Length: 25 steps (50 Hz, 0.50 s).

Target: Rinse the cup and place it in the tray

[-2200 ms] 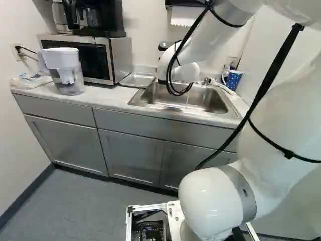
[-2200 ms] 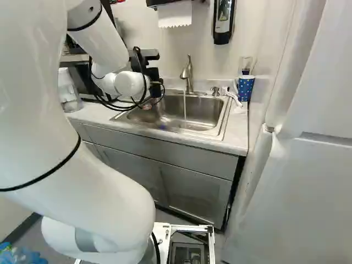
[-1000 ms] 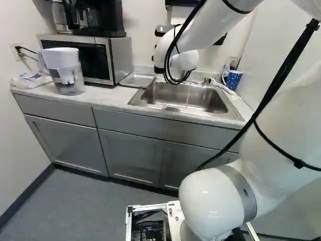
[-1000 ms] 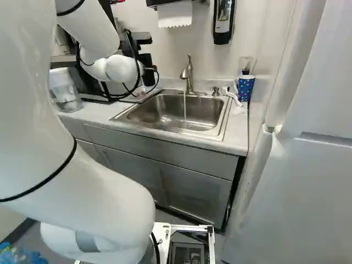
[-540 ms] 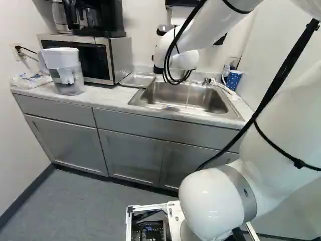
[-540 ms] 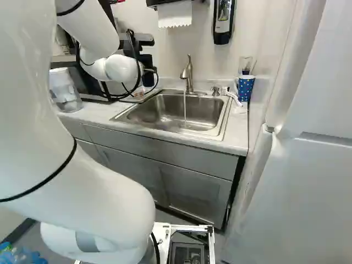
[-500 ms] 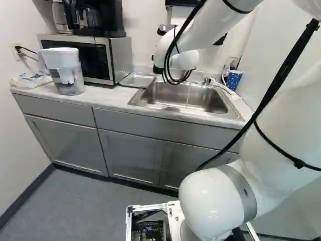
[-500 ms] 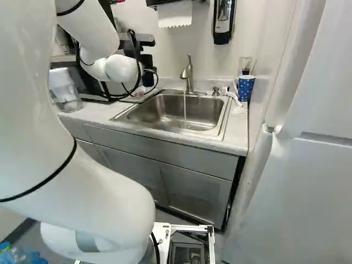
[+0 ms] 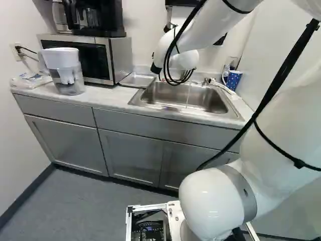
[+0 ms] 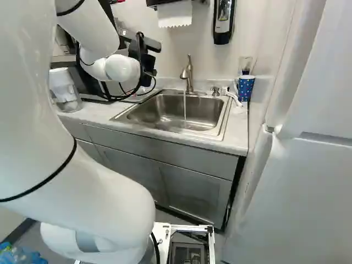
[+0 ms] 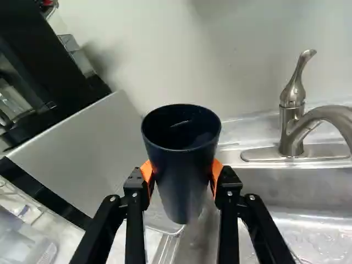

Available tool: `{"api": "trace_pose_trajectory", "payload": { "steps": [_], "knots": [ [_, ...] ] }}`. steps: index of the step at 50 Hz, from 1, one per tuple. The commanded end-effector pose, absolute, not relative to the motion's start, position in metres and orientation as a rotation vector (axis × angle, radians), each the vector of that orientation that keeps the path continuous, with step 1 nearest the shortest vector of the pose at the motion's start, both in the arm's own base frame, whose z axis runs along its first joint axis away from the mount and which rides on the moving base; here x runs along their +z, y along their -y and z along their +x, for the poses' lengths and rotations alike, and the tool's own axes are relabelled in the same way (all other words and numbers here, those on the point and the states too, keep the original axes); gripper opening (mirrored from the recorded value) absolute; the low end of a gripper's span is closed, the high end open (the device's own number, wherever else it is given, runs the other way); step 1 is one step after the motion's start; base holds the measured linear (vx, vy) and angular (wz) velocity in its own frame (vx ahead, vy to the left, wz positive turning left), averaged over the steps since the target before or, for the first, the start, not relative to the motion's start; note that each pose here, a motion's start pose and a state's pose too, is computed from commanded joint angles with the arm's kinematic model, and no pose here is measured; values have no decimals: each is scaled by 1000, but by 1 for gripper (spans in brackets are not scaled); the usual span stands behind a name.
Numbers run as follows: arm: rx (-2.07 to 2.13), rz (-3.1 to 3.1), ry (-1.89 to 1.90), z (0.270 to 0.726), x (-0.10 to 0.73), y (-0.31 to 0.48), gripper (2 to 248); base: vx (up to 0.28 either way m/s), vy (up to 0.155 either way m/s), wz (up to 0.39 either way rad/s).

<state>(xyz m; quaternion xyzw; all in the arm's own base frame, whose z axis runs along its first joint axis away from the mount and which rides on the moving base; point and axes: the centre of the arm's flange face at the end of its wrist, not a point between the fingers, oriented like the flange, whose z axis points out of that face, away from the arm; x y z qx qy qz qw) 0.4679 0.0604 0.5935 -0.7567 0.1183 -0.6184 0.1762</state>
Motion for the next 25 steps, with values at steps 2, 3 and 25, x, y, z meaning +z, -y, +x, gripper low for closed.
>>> {"api": "trace_pose_trajectory", "payload": {
  "steps": [2, 3, 25],
  "knots": [
    [-1740, -2132, -356, 468, 593, -60, 121, 0, 0, 0],
    [-1734, -2126, -367, 468, 593, -60, 121, 0, 0, 0],
    [-1602, -1995, -587, 468, 593, -60, 121, 0, 0, 0]
  ]
}}
